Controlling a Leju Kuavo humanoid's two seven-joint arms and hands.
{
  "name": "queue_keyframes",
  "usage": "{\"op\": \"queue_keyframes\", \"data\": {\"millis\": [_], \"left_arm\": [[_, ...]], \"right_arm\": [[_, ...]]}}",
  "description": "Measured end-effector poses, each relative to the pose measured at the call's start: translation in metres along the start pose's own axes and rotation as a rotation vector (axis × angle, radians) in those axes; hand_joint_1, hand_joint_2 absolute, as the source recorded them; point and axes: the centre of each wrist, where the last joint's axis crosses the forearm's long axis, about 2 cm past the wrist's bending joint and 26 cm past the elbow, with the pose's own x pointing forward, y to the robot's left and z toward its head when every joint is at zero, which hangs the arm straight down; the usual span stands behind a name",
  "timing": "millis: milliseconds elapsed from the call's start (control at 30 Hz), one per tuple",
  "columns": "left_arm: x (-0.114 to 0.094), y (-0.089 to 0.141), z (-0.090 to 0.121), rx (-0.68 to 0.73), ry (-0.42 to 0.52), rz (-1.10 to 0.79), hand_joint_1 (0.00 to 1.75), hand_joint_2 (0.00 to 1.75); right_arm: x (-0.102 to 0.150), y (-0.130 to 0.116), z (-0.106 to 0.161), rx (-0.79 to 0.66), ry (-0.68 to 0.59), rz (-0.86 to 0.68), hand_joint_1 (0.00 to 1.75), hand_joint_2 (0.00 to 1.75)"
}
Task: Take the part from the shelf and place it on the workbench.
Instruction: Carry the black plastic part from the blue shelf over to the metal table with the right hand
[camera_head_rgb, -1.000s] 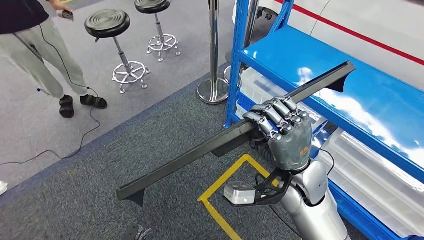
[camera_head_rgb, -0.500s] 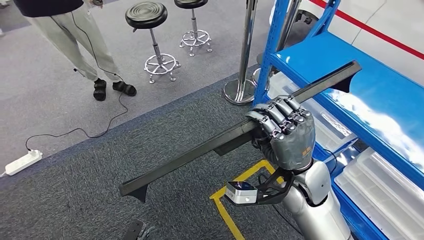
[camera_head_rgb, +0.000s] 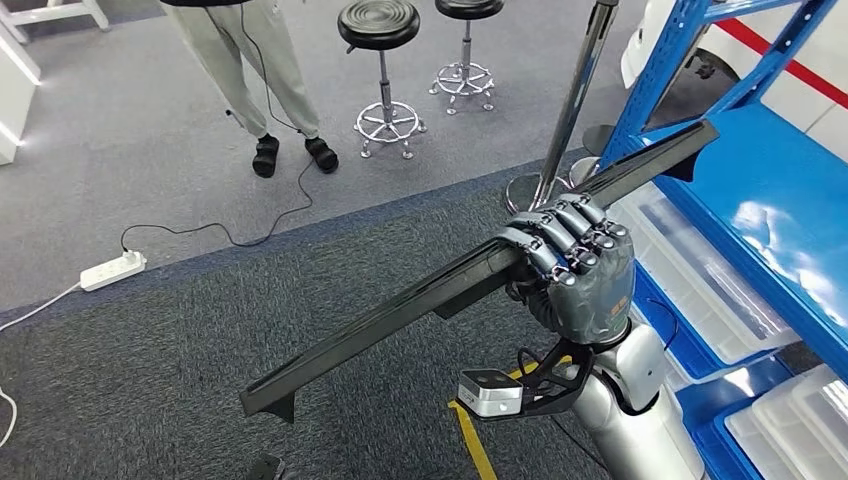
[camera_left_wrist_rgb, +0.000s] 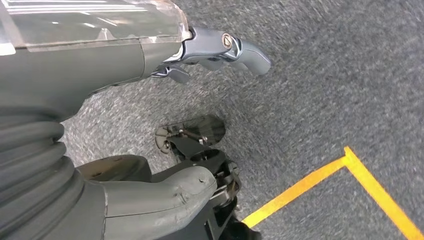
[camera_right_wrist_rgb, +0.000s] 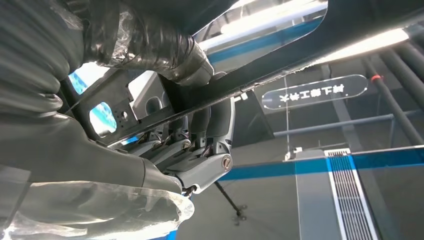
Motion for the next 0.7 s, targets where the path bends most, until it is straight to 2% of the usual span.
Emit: {"op": "queue_keyframes", "data": {"millis": [200,433,700], "left_arm": [[-0.004,0.003,0.003,0.006,0.009,-0.005,0.00,1.75],[0.000,0.004,0.000,0.002,-0.009,0.010,0.00,1.75],[0.012,0.005,-0.007,-0.012,-0.069,0.033,0.00,1.75]], "right_arm": [[0.000,-0.001,0.000,-0.001,0.001,0.000,1.75,1.75],[0.001,-0.001,0.000,0.002,-0.010,0.014,1.75,1.75],[0.000,0.000,-0.014,-0.023,-0.025,0.034,1.75,1.75]]}}
